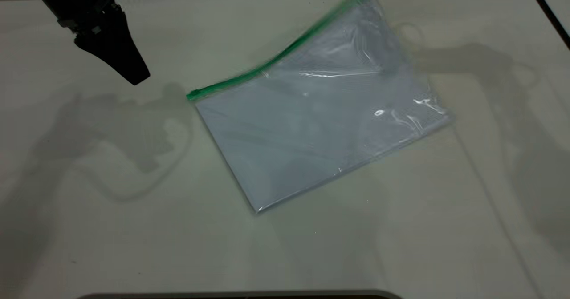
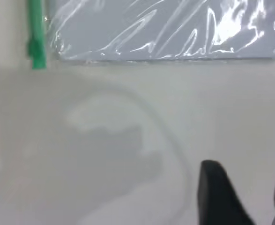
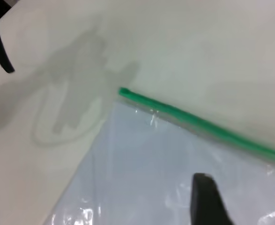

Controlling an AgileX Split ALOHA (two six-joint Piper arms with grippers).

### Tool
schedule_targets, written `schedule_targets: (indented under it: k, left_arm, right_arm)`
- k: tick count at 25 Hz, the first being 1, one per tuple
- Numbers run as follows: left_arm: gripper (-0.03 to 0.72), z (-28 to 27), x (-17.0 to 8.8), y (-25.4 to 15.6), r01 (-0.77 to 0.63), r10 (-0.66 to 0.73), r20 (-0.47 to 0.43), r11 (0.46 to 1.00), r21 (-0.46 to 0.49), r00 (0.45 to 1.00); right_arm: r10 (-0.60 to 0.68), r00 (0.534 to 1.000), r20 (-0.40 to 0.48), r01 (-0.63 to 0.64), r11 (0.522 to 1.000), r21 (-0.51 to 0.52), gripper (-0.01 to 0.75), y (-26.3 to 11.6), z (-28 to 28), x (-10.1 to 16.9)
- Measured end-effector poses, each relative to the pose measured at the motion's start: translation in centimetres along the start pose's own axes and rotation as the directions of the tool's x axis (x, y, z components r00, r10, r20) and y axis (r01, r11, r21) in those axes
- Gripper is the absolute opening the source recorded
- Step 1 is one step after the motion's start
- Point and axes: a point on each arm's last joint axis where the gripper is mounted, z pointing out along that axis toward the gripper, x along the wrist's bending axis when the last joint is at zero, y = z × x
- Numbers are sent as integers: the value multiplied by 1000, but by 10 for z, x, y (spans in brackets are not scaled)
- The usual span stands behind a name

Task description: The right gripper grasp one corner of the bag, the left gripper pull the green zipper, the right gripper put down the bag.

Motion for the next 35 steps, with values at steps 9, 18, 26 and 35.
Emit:
schedule_targets:
  k: [9,18,26,35]
  left_arm:
    - [533,-22,5,11,206,-223,-151,971,-117,963]
    - [538,-118,-36,23,355,-417,-282,902,-247,864]
    - [538,-190,-91,2,472,-559,-416,829,-301,717]
    - [538,-247,-151,-30,538,-656,-514,752,-380,552]
  right_arm:
    - [107,978,178,-132,982,136,553,13,-16,-9]
    - [190,852,487,-309,935,175,533,65,-74,4]
    - [196,820,539,-270,961,61,508,121,-121,65]
    - [92,852,516,-119,993,19,508,162,-178,206]
